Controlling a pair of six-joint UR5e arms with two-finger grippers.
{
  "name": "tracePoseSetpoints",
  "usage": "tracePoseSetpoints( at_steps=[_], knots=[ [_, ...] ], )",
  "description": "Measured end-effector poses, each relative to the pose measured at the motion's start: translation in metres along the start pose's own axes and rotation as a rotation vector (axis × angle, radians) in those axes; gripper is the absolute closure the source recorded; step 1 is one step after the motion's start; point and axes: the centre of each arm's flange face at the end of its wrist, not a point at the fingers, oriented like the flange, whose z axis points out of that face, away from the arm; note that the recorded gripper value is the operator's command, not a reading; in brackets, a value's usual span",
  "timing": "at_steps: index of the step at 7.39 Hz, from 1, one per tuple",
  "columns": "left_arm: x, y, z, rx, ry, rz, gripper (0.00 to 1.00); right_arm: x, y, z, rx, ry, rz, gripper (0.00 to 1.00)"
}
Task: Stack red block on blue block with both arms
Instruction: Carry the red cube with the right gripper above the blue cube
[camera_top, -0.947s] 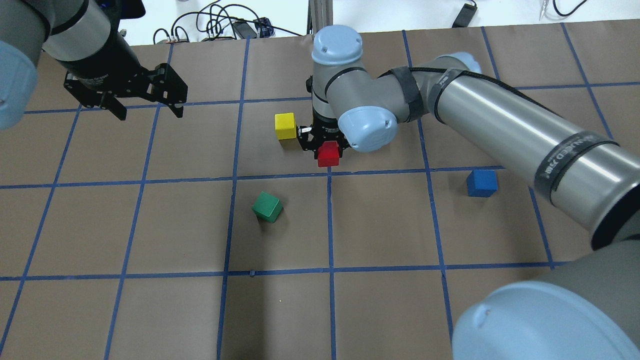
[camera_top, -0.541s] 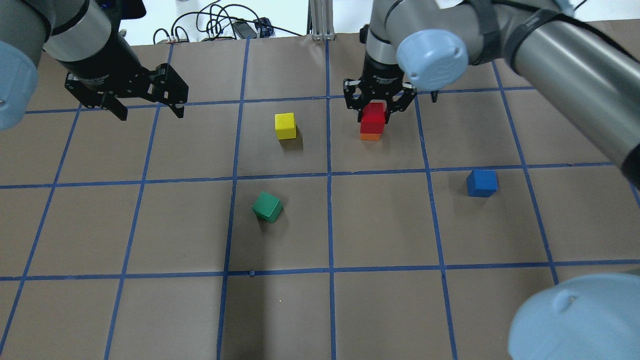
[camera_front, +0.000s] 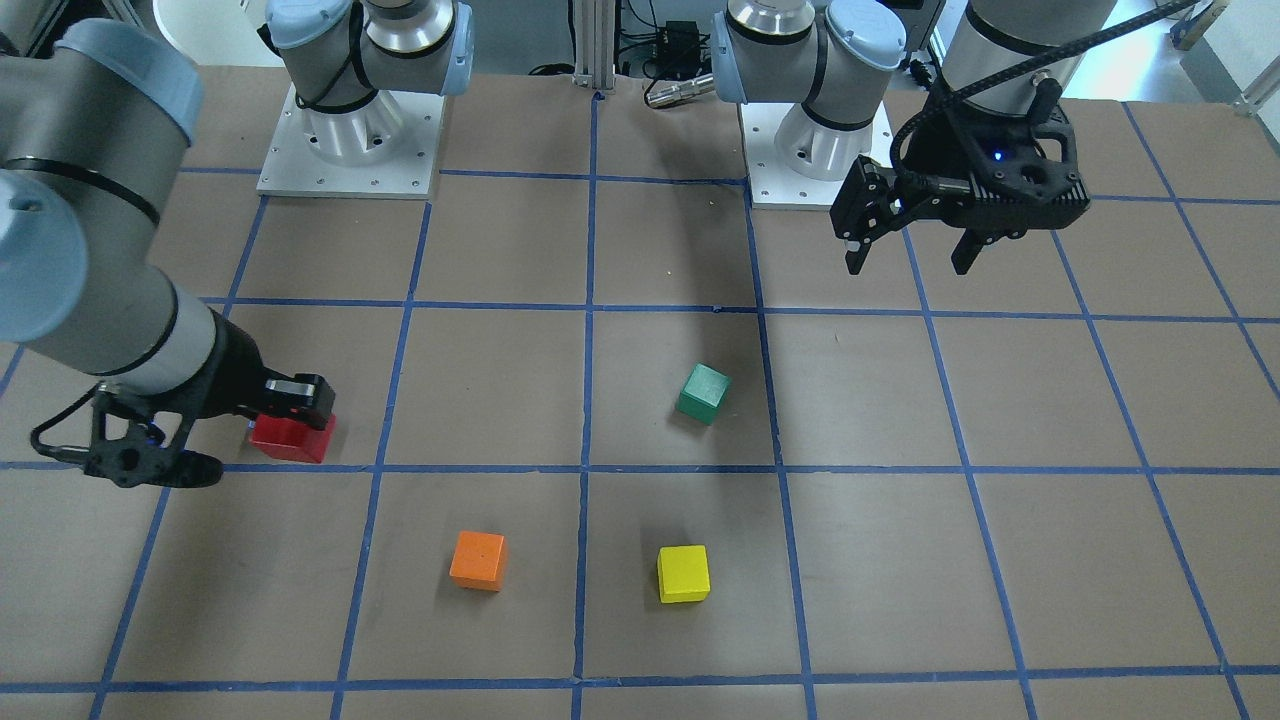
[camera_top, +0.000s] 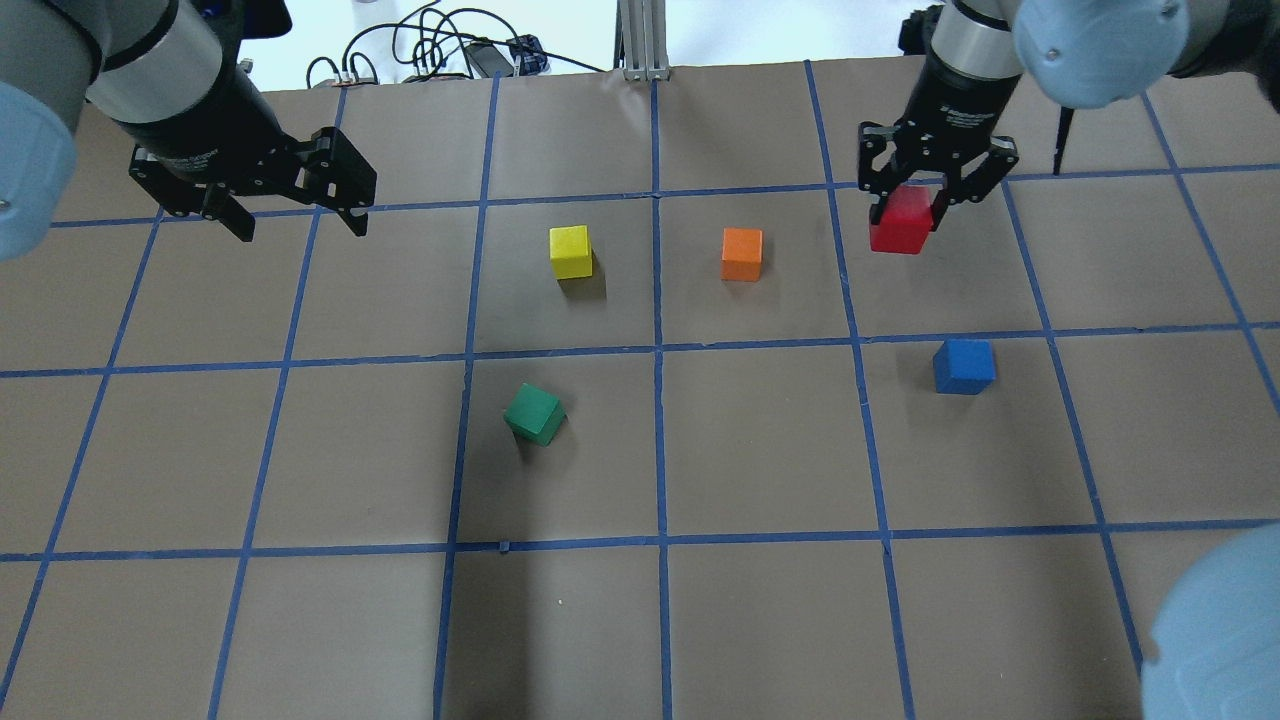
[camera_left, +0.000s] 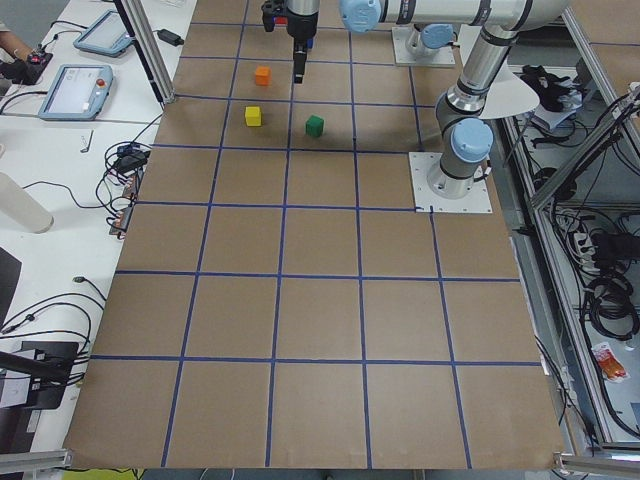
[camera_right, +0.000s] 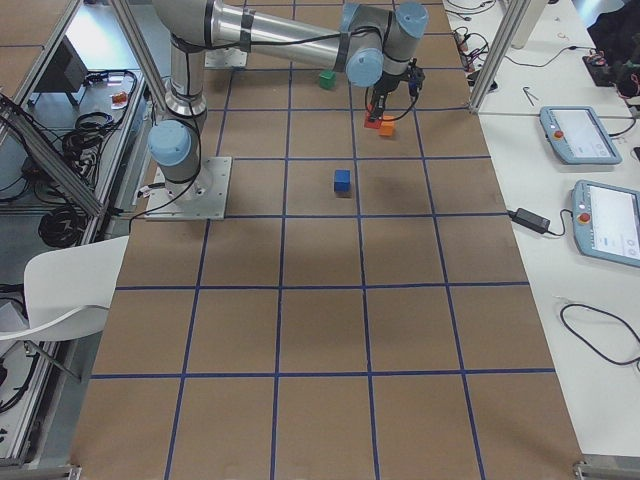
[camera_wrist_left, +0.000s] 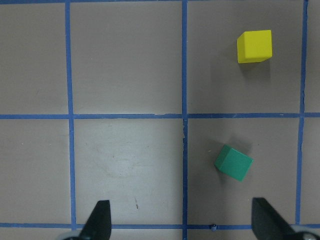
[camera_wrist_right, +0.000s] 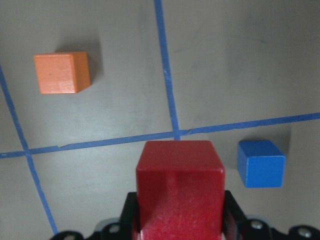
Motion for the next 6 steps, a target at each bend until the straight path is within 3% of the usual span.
tracePoseSetpoints(
  at_steps=[3,6],
  knots=[
    [0.000,0.000,0.000,-0.001,0.000,0.000,0.00,0.077,0.006,0.032,-0.057,0.023,-0.043,1.00],
    [0.000,0.000,0.001,-0.002,0.000,0.000,0.00,0.086,0.019,0.079,-0.009,0.052,-0.050,1.00]
  ],
)
